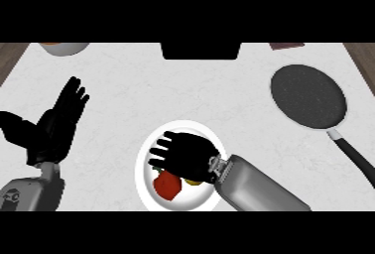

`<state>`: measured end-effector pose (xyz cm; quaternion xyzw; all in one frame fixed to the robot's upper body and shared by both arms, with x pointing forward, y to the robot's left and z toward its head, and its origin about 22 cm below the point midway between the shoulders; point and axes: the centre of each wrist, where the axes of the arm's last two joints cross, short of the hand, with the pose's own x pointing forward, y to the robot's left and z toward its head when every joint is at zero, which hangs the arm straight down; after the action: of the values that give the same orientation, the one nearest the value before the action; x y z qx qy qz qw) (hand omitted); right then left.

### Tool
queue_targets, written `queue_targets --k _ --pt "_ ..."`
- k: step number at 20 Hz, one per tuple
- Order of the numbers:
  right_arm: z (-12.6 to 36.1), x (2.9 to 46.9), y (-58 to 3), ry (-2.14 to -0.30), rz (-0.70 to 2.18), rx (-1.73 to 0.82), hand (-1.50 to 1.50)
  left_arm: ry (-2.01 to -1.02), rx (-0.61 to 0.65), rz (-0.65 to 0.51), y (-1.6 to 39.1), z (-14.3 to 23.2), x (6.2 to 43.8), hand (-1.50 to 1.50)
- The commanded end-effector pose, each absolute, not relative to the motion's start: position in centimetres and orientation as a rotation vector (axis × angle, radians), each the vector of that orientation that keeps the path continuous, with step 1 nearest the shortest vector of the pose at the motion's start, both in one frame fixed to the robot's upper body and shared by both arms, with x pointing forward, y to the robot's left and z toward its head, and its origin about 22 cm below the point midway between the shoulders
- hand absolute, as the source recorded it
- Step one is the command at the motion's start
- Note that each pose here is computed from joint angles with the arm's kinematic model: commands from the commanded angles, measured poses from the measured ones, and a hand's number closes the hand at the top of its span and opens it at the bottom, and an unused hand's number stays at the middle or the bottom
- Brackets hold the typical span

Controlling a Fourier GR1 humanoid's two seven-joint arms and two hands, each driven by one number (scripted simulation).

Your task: Pick the lemon from the plate and place it in the pan

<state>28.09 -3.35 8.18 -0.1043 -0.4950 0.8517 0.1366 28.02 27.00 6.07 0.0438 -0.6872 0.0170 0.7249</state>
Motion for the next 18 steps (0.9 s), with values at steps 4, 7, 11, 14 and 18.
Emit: queue_targets --k 4,7,11,14,18 --pt "5.9 28.7 -1.7 -1.455 2.433 -0.247 -1.50 -1.515 0.099 0.051 27.6 7.0 28.0 0.00" --pt "4.8 27.9 -2.3 -1.415 2.450 -0.249 -1.50 -1.513 0.085 0.033 28.0 5.2 27.8 0.00" --pt "2.8 27.9 -1.8 -1.383 2.485 -0.176 1.50 -1.530 0.097 0.045 27.1 6.8 29.3 0.00" --pt "2.9 29.9 -2.0 -1.475 2.522 -0.151 1.50 -1.523 0.090 0.042 26.5 6.5 27.9 0.00" --pt "3.4 28.4 -0.9 -1.513 2.479 -0.148 1.50 -1.528 0.101 0.036 28.7 5.7 26.7 0.00"
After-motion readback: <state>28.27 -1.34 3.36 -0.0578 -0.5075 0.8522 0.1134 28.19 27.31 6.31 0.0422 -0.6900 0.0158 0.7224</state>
